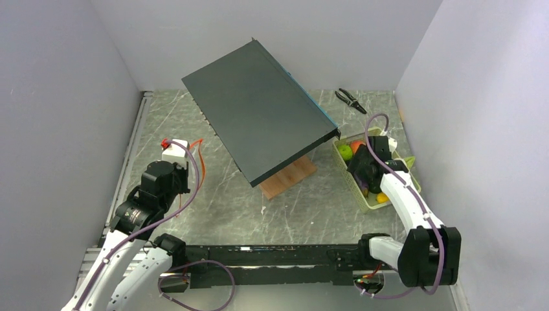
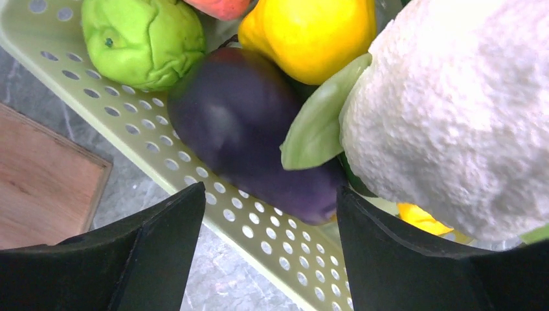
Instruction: Place the food in the zip-top bag and seal the zipper
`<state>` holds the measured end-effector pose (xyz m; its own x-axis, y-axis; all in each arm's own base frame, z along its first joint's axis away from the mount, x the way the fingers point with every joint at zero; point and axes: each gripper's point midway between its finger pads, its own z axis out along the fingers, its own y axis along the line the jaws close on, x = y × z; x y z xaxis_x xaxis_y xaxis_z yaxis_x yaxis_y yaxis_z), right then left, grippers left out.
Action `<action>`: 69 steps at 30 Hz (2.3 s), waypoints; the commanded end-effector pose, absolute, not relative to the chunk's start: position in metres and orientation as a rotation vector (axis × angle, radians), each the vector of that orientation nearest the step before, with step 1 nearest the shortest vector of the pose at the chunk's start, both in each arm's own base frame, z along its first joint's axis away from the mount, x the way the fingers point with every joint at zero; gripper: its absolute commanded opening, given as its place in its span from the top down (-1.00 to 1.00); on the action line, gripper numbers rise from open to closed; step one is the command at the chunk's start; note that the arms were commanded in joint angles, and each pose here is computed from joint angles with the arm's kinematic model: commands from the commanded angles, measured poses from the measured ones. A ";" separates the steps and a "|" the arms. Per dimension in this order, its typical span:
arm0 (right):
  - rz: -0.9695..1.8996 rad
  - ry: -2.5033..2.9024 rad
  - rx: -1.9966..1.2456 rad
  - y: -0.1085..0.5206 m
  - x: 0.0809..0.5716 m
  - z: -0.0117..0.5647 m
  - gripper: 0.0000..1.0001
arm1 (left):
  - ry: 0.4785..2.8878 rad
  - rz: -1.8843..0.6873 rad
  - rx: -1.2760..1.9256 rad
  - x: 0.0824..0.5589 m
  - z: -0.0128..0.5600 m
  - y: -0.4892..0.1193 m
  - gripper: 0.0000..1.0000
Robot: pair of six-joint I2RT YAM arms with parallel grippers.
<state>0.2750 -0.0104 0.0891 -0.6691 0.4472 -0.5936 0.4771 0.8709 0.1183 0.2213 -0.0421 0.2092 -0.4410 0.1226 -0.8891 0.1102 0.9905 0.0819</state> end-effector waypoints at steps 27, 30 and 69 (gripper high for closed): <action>0.035 2.474 0.689 -0.007 0.306 0.038 -0.75 | 1.989 -0.007 0.149 0.226 0.217 -0.045 1.00; 0.050 2.469 0.684 -0.005 0.306 0.037 -0.73 | 1.991 -0.006 0.151 0.226 0.216 -0.045 1.00; 0.110 2.064 0.539 -0.011 0.331 0.187 1.00 | 1.988 0.008 0.137 0.226 0.217 -0.042 1.00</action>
